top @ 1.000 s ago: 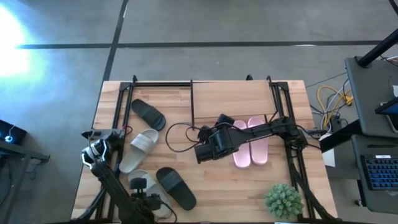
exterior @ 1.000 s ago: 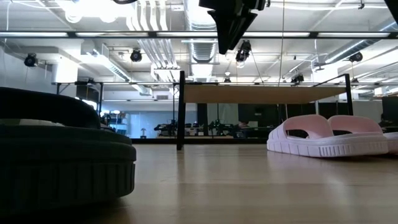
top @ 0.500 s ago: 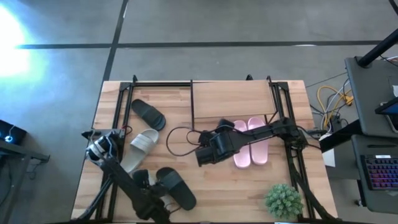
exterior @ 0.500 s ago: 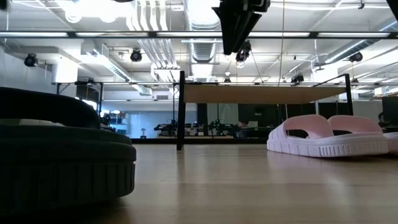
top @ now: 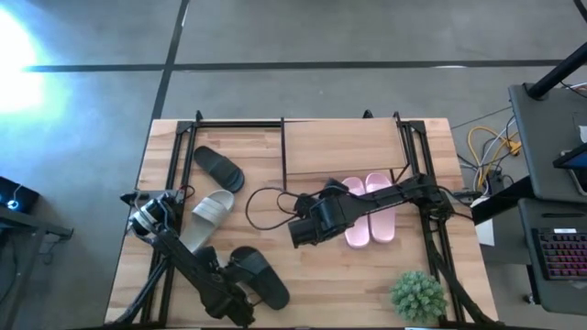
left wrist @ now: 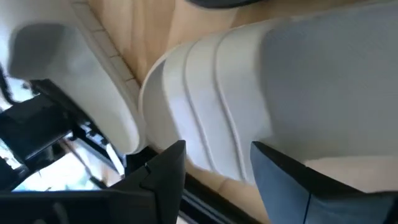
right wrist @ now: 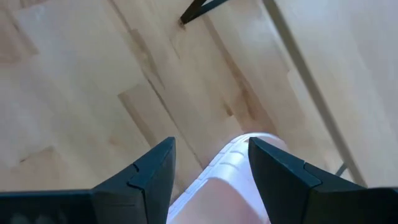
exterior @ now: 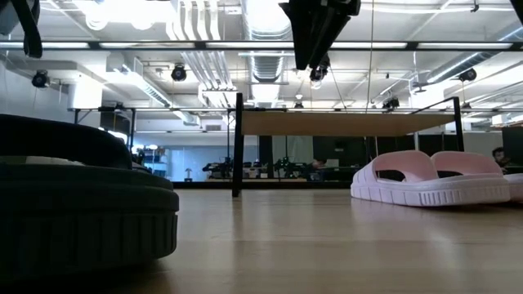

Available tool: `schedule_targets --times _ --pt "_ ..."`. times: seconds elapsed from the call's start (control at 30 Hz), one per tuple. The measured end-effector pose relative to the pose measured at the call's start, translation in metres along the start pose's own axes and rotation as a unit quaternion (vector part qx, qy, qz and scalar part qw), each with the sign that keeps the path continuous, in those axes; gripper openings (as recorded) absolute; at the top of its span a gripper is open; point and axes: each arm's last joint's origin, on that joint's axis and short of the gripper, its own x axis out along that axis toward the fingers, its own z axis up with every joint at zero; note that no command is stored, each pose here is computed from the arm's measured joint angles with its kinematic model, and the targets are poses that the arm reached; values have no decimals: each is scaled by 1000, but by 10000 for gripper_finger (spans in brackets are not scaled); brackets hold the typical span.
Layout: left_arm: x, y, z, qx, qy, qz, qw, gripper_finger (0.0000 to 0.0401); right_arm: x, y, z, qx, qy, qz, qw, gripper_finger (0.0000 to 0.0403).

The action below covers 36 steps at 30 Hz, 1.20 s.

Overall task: Pick and place slides into the shelf
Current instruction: Put the bottom gray slide on the shelf

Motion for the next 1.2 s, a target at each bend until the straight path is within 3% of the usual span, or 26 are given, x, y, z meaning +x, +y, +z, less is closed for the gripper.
schedule_targets --times 0.33,0.53,0.73,1.2 --pt "-24 -4 -1 -9 -22 -51 998 168 0 1 -1 34 16 15 999 194" --pt "-11 -13 1 -18 -25 -20 999 168 0 1 -1 34 16 15 999 194" --pt "8 -26 1 10 -12 21 1000 168 0 1 -1 35 16 15 999 194" --pt "14 -28 -2 21 -43 45 998 152 0 1 -1 47 18 17 999 194"
